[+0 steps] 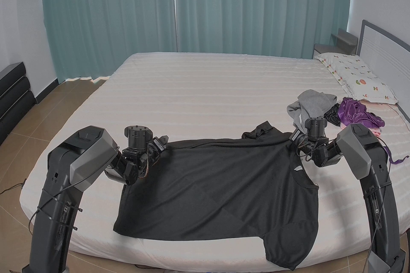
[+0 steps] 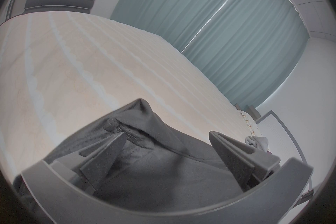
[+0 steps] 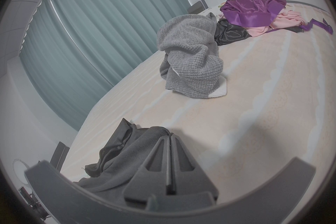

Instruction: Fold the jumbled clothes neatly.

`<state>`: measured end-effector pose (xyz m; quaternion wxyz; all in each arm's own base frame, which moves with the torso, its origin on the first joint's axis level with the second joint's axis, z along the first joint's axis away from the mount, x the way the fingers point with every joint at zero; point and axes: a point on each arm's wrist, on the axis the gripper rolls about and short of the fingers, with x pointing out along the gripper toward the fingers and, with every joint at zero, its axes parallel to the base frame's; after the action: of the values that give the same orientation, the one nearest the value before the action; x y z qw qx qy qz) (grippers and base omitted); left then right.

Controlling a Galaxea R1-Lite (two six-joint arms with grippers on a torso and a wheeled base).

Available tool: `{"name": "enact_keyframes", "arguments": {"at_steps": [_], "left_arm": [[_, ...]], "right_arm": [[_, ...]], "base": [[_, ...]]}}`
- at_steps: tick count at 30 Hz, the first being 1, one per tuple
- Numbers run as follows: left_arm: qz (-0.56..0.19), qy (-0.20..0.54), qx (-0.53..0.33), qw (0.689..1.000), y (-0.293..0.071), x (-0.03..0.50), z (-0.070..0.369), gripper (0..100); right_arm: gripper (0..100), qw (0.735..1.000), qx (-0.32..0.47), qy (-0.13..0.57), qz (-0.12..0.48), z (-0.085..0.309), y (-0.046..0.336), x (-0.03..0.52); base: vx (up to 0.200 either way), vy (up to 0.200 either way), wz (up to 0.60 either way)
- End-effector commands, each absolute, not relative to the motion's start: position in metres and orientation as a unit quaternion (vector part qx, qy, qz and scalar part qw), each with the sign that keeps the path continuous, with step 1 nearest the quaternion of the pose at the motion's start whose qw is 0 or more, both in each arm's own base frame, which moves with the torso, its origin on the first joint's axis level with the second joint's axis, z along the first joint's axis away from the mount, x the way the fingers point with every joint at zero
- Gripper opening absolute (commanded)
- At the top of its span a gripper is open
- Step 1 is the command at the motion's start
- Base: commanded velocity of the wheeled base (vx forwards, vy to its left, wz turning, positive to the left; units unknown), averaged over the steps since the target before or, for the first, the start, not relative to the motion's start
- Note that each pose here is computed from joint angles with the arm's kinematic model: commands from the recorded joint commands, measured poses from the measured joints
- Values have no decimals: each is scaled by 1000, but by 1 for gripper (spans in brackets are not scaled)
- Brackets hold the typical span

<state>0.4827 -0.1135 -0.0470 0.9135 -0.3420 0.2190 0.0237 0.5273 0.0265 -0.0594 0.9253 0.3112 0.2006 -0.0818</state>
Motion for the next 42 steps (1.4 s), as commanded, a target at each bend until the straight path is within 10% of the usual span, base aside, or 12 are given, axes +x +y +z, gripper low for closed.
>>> {"name": "enact_keyframes", "arguments": {"at_steps": [1,22,42], "left_arm": [[46,209,-348,913,-92,496,-48,100],[147,97,-391,903,-41,524,-15,100],[5,238,-396,887,-139,462,-17,100]], "right_arm": [[0,925,312,201,-82,-57,26,526],[0,924,313,202,-87,-59,23,525],[0,925,310,202,-89,-59,27,525]], "base": [[0,0,0],[0,0,0],[0,0,0]]}}
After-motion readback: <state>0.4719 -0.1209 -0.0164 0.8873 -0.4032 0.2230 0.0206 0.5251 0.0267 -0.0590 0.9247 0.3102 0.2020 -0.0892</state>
